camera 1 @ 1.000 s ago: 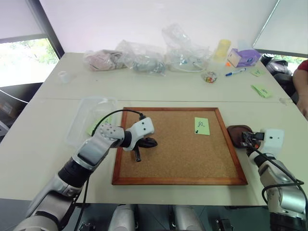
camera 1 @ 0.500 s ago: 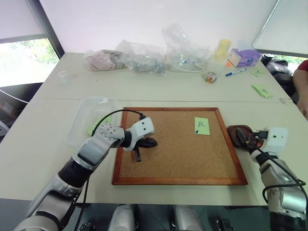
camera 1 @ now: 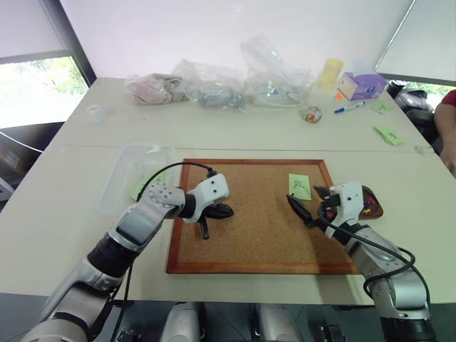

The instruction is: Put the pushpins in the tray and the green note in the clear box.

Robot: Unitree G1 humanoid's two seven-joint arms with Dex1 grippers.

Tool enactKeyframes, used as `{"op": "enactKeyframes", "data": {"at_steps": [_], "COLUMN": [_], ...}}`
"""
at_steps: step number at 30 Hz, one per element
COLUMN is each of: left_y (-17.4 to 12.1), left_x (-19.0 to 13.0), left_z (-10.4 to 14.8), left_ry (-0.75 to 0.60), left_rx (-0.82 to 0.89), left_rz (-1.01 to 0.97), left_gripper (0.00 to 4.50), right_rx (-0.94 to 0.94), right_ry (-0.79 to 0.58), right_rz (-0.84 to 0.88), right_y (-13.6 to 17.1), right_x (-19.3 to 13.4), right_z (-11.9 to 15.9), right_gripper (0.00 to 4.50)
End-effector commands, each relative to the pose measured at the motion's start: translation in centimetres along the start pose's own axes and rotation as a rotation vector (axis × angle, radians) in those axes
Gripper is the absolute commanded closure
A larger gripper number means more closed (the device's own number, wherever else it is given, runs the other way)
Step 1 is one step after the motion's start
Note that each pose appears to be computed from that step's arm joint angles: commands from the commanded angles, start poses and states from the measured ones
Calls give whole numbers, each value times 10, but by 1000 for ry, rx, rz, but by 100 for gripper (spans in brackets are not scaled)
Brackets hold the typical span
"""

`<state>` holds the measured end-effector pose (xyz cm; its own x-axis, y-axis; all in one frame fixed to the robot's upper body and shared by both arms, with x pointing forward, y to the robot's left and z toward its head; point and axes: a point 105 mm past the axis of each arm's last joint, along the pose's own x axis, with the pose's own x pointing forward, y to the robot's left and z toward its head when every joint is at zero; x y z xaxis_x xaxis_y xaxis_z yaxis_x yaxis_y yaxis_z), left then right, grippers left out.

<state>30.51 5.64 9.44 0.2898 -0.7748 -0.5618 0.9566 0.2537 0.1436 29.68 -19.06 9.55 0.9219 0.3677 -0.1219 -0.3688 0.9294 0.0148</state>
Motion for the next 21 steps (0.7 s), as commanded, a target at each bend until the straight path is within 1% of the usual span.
{"op": "enactKeyframes", "data": {"at_steps": [1,10,11,13,15,16,19,20,21], "left_y": [-4,-7,-7,-7,-8,-8,-7,-7,-7], "left_x": [5,5,5,5,5,5,5,5,5], "left_z": [-20,-19,-19,-19,-19,-19,-19,-19,-18], "left_ry": [73,67,66,66,65,65,65,65,65], "left_rx": [-37,-36,-37,-39,-41,-41,-42,-43,-43], "left_rz": [-8,-10,-10,-9,-9,-8,-7,-6,-6], "left_gripper": [450,450,450,450,450,450,450,450,450], "right_rx": [-10,-9,-14,-20,-21,-21,-17,-9,-4], "right_ry": [-29,-16,-10,0,14,24,43,48,52], "right_rz": [9,29,32,41,54,61,79,85,88], "right_y": [3,4,4,5,6,8,11,12,13], "right_x": [5,16,16,17,18,18,18,18,17], "right_z": [5,0,0,-2,-4,-5,-9,-9,-10], "right_gripper": [9,9,33,95,195,238,407,448,448]}}
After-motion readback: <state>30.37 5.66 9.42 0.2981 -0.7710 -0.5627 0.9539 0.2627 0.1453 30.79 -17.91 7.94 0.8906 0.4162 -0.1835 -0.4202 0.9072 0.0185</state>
